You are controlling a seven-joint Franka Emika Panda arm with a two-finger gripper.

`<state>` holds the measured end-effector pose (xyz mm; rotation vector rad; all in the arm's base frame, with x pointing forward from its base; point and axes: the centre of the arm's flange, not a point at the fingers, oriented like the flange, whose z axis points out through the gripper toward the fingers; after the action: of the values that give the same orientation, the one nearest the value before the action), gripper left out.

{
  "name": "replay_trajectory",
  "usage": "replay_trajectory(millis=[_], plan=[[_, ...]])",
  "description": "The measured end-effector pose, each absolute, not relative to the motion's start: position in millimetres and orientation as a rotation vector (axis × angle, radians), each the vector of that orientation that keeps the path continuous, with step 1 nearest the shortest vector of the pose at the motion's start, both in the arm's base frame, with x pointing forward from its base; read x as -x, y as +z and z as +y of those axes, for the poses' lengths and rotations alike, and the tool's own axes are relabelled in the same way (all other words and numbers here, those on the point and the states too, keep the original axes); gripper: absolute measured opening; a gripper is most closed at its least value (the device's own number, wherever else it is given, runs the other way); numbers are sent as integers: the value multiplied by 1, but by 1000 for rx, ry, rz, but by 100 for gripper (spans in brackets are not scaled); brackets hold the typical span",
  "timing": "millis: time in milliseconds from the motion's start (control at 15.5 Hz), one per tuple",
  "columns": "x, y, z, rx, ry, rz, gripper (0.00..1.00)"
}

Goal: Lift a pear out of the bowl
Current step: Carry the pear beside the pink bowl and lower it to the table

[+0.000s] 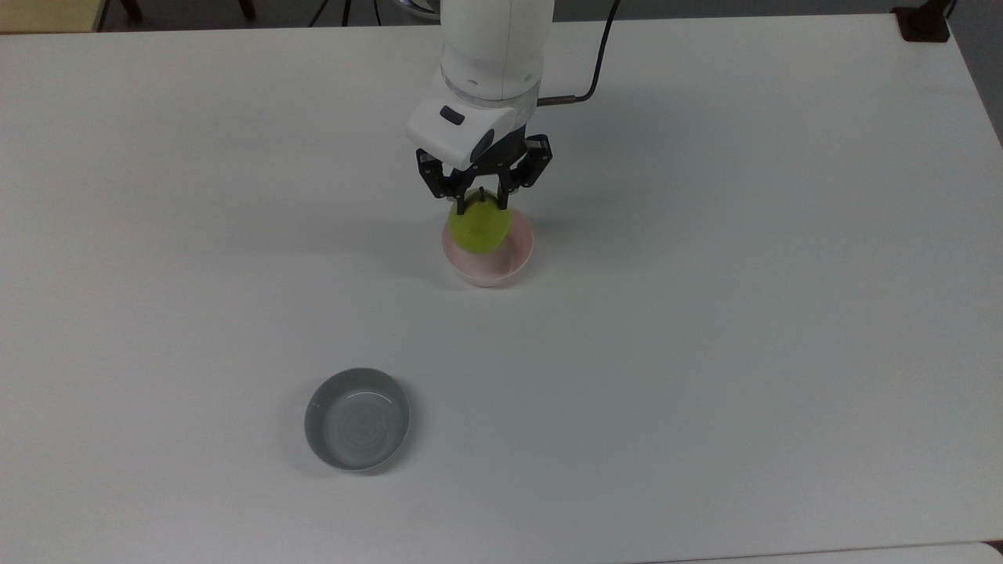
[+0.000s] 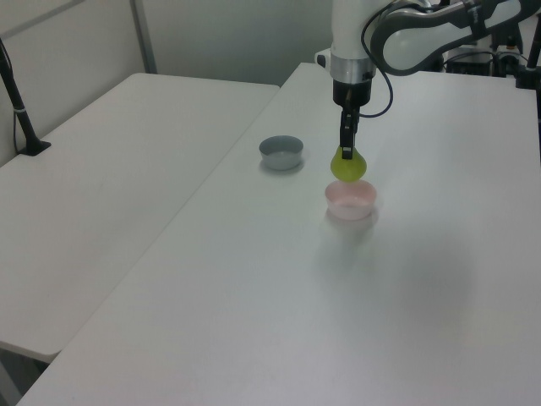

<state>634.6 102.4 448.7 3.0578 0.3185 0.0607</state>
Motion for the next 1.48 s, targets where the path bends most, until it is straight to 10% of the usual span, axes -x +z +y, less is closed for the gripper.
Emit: replay_trajectory(millis=[645, 1484], plan=[[-642, 442, -68, -3053, 35, 216, 46], [-661, 371, -93, -3050, 24, 197, 46]])
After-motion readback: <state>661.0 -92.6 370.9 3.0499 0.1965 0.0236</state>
